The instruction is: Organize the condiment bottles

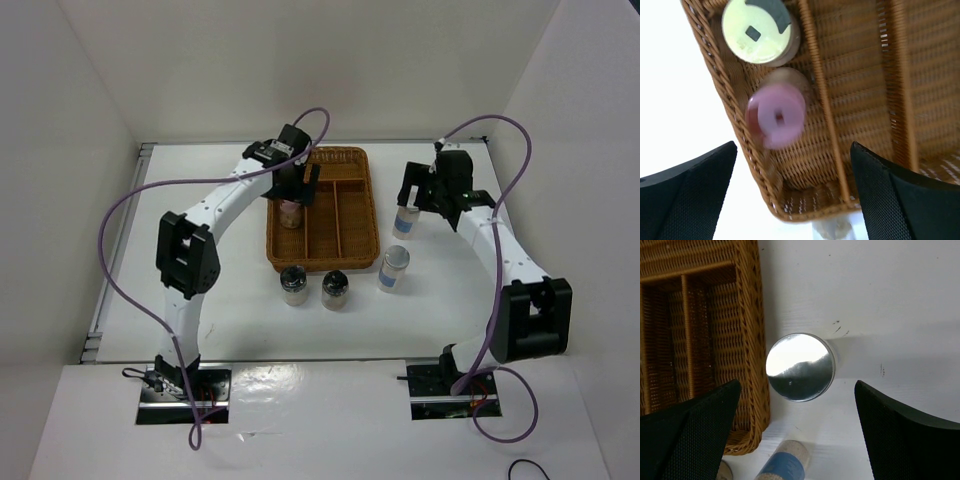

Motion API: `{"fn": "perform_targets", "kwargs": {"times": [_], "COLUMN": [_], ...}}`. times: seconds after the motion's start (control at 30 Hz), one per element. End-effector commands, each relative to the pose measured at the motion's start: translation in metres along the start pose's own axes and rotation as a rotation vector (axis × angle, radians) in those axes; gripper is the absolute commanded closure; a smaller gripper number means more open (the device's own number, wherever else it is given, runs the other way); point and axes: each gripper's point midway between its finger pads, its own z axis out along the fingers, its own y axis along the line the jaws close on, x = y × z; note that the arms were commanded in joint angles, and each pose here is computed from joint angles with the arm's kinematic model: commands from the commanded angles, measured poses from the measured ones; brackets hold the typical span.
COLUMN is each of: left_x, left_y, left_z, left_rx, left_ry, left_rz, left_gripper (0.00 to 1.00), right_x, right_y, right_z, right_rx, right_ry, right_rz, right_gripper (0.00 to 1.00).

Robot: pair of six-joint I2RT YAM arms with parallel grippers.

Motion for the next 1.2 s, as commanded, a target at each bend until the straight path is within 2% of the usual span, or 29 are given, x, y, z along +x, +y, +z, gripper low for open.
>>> {"fn": "perform_targets", "kwargs": {"times": [0.0, 0.2, 0.33, 0.53, 0.8, 1.0, 1.17], "left_x": [-0.047, -0.057, -0.044, -0.018, 0.005, 0.003, 0.000], "left_y": [-0.007, 0.002, 0.009, 0.016, 0.024, 0.036, 0.040], "left_z": [-0.085, -0.149, -0.159, -0.152, -0.143, -0.150, -0.150], "left_rx": [0.084, 0.107, 0.095, 0.079, 0.047, 0.049, 0.044], "left_ry": [-0.213, -0.336, -0.333, -0.299, -0.253, -0.272, -0.281], "left_rz": [-0.009, -0.028, -0.038, -0.052, -0.056, -0.085, -0.084], "left_gripper": [0.00, 0.00, 0.00, 0.00, 0.00, 0.00, 0.00], "right_x": [-0.008, 0.005, 0.001, 0.003, 0.014, 0.015, 0.015], "right_y": [0.001, 0.000, 0.000, 0.000, 0.000, -0.005, -0.007], "right_z": [0.008, 0.022, 0.024, 0.034, 0.045, 0.047, 0.047], "right_rx": [0.017, 0.032, 0.054, 0.071, 0.125, 0.159, 0.168], "right_ry": [-0.005, 0.047, 0.031, 0.044, 0.072, 0.071, 0.068], "right_rz": [-0.018, -0.026, -0.032, -0.040, -0.070, -0.064, -0.064], "right_gripper": [0.01, 0.01, 0.01, 0.01, 0.10, 0.18, 0.33]}}
